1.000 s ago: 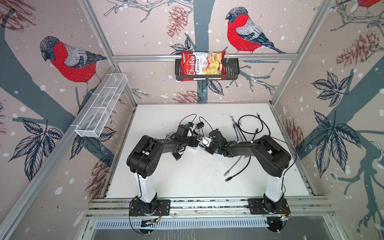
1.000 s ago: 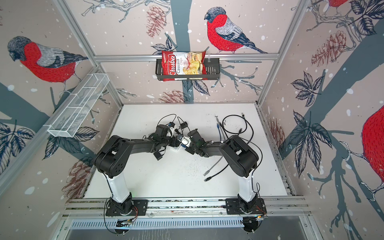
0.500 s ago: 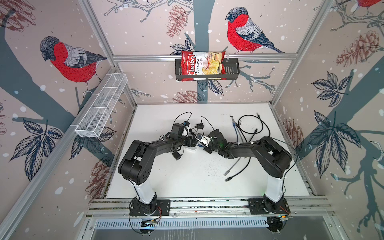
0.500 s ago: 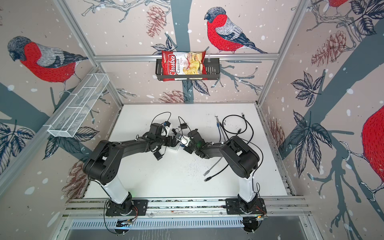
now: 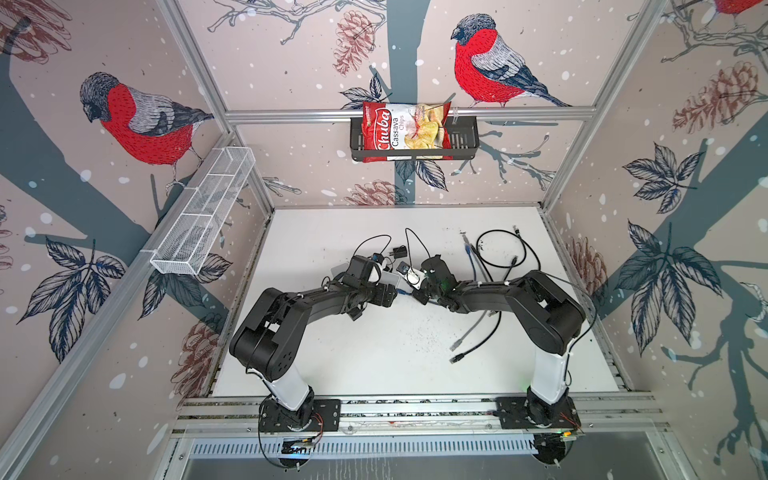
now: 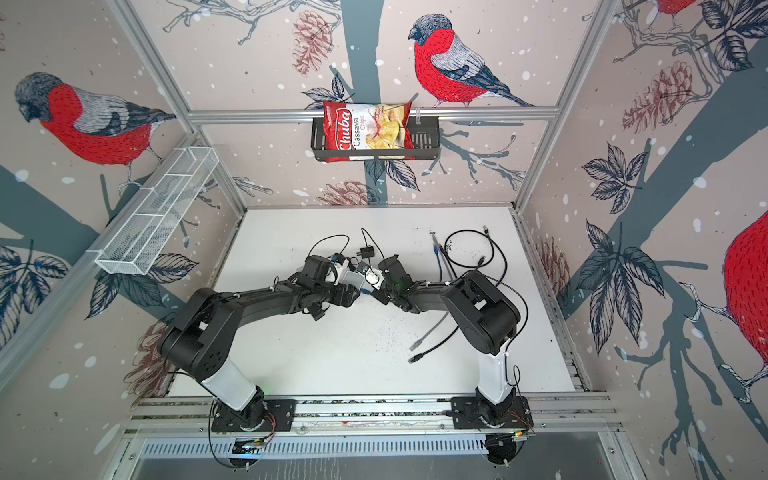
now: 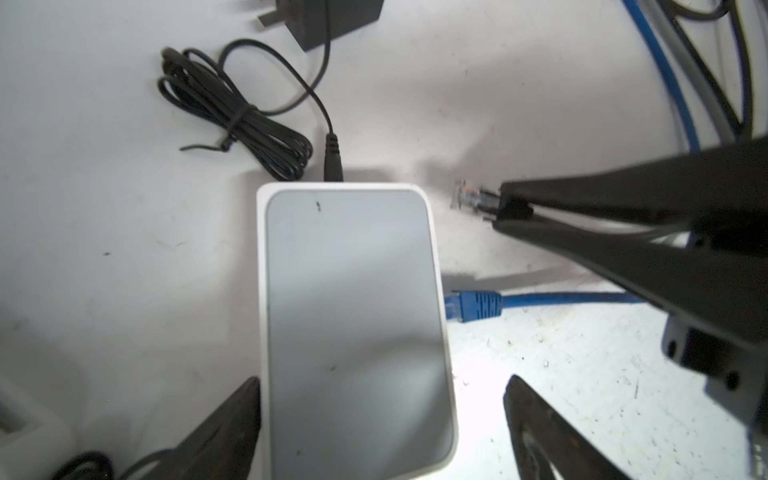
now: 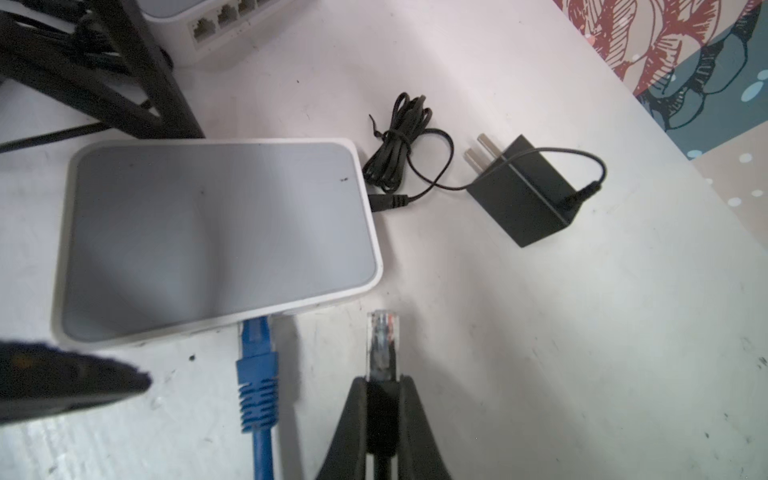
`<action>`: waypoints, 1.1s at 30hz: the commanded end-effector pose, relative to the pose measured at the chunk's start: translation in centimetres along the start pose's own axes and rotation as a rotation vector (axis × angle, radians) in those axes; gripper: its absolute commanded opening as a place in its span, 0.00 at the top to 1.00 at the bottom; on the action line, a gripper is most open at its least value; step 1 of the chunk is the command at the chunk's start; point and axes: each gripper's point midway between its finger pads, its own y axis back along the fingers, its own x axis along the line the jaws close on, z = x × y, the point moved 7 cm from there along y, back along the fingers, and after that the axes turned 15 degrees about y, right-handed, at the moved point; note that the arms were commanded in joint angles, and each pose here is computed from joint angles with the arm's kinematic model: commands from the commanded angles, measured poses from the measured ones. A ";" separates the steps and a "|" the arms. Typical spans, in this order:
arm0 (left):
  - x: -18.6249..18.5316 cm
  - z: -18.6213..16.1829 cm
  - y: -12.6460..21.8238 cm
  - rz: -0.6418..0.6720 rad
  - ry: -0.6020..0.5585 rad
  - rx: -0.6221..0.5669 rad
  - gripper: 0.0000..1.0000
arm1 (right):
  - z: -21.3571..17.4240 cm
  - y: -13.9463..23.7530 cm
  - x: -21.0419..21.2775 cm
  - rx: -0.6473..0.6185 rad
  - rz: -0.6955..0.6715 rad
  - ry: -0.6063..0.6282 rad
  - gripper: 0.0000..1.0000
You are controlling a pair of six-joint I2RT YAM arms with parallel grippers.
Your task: Insert the plug into the switch port
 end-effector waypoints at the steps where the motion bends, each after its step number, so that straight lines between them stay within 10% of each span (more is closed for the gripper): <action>1: 0.2 -0.2 -0.1 0.068 -0.037 0.011 0.11 | 0.1 0.1 -0.3 0.008 -0.003 -0.016 0.97; 17: 0.3 -1.1 -1.8 0.206 -0.087 0.064 0.13 | 0.7 0.4 -0.6 -0.015 0.008 -0.016 0.97; 33: -0.2 -0.7 -0.7 0.162 -0.110 -0.016 0.43 | 0.8 0.9 1.2 0.001 0.112 -0.006 0.97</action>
